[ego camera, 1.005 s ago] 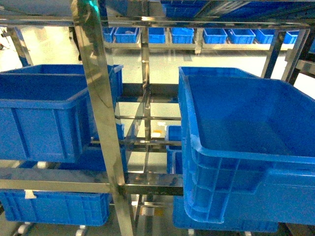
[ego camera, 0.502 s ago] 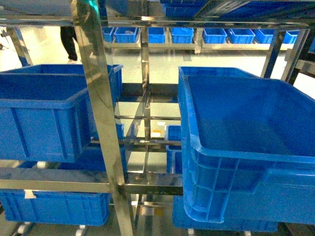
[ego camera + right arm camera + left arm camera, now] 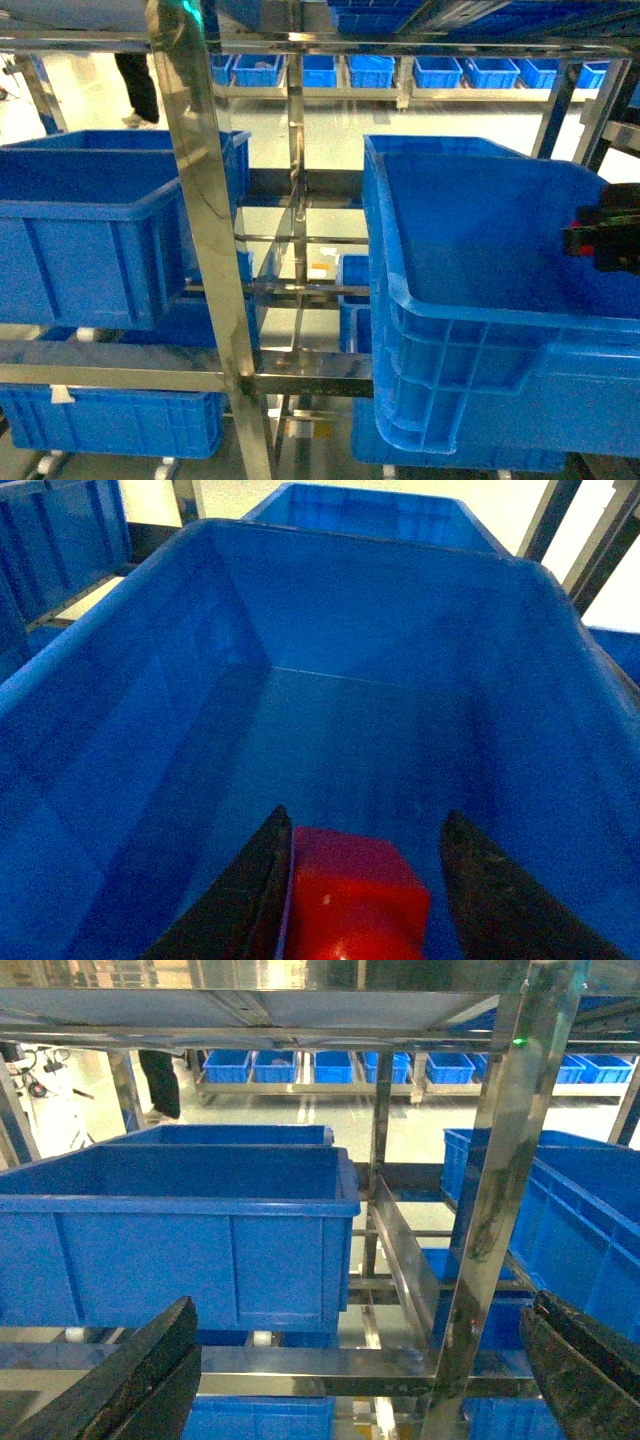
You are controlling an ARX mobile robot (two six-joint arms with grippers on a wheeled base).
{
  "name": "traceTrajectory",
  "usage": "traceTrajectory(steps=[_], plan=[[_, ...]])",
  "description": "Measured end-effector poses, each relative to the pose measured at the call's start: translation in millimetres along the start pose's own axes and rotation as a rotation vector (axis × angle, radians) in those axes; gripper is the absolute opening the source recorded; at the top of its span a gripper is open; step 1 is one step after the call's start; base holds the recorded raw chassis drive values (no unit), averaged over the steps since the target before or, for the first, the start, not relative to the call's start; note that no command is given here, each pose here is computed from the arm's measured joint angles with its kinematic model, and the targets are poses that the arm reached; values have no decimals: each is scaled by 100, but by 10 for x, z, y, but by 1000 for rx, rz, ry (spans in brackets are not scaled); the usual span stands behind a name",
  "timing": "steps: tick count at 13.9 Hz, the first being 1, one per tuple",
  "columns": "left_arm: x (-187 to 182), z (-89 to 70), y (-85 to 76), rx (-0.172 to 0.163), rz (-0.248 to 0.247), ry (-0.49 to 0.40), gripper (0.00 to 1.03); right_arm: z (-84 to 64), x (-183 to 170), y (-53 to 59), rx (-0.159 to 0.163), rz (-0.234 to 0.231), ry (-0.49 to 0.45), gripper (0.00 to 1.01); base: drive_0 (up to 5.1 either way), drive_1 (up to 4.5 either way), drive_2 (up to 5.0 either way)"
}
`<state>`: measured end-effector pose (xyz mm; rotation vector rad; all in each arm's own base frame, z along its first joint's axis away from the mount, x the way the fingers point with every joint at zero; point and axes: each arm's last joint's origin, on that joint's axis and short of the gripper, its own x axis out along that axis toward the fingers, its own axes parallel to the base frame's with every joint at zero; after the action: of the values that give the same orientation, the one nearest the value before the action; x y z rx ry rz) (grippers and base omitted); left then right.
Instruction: Pick red block from blue box to shelf
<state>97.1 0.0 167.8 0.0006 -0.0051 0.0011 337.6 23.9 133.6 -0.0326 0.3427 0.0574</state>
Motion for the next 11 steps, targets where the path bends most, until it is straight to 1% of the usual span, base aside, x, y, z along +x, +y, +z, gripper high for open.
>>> traceTrajectory(steps=[1,2,3,4,5,6,7,8,9,10,11], plan=[[0,0,0,0,-1,0,98,-34,81,-3,15,-17,-7,56,0,0,0],[0,0,0,0,-1,0,98,-47,23,-3,32,-20,-17,67,0,0,0],[0,0,0,0,0,0,98,-11,-196,-9,58,-12,-62,79,0,0,0],[0,0,0,0,-1,0,98,49,-570,-41,89,8,-135,96,0,0,0],[0,0,0,0,-1,0,98,-14,-870,-63,94,14,-152,99,0,0,0],[0,0,0,0,-1,0,98,-189,-1169,-98,92,1,-116,98,0,0,0],[0,0,0,0,-1,0,98,-389,-1461,-134,86,-18,-61,98,0,0,0],[0,0,0,0,-1,0,98,-514,-1695,-129,53,-38,-47,98,0,0,0],[0,0,0,0,-1,0,98,-547,-1920,-117,16,-48,-157,94,0,0,0],[0,0,-1,0,-2,0,98,-390,-2033,-120,16,-57,-320,83,0,0,0],[0,-1,0,0,2,1,98,-365,-2108,-117,16,-57,-362,70,0,0,0]])
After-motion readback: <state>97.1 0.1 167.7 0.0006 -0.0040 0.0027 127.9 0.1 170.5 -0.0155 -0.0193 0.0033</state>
